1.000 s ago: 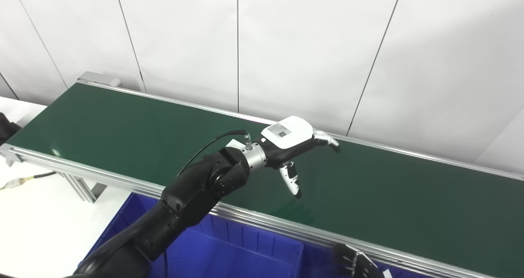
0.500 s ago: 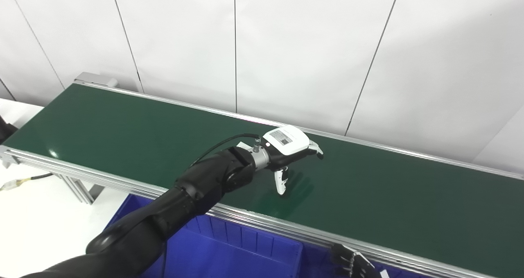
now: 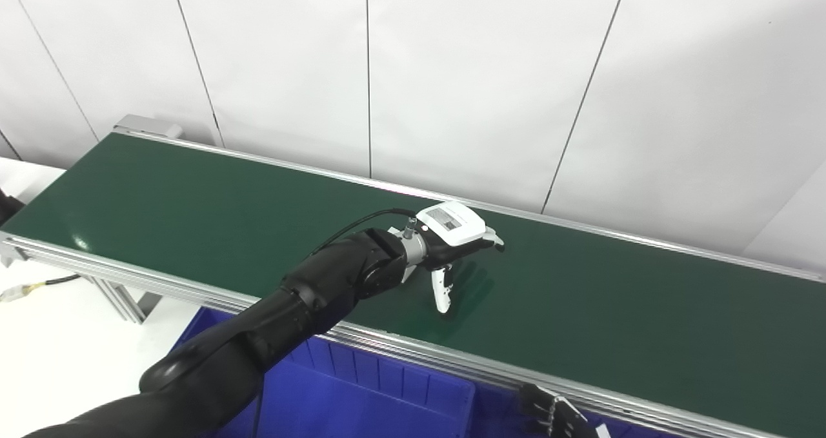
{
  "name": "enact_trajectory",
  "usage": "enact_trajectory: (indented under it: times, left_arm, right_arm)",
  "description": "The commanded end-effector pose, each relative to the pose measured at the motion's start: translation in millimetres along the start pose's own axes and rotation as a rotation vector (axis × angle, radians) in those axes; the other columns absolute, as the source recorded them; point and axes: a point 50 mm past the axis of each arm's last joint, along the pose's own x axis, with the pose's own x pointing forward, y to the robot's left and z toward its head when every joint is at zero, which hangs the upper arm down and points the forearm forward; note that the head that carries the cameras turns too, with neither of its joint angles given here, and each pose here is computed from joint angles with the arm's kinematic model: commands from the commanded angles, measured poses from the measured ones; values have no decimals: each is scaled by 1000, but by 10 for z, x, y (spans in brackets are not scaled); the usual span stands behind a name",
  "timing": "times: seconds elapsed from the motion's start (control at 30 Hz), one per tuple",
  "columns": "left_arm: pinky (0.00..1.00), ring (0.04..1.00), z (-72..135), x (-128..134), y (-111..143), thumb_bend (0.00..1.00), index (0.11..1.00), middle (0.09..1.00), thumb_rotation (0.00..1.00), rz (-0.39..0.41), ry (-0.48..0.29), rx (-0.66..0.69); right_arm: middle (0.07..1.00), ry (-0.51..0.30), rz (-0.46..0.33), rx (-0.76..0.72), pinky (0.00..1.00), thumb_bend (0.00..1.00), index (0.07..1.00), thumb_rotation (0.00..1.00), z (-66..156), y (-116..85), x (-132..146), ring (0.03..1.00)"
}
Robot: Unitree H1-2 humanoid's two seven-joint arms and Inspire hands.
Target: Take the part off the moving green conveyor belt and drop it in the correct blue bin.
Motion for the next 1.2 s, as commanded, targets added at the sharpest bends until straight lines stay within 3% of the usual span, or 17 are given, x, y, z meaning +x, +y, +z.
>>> enact_trajectory:
  times: [0.0,0.57,1.07,1.17]
  left_arm:
    - [911,927,-100,32,372,1000,879,908,244,73,-5,22]
    - [842,882,-176,-17,419,1000,861,880,225,15,-23,29]
    - [810,853,-196,-2,347,991,822,846,92,54,8,44]
    - [768,820,-193,11,330,974,795,818,28,70,14,50]
  right_arm:
    - [857,-89,-2,-2,654,798,774,147,148,12,101,753]
    - [856,-93,-3,-5,652,801,773,162,157,19,99,750]
    - [858,-96,-6,-1,654,798,772,145,163,43,64,748]
    - [862,-95,-7,-1,656,795,777,148,160,43,53,752]
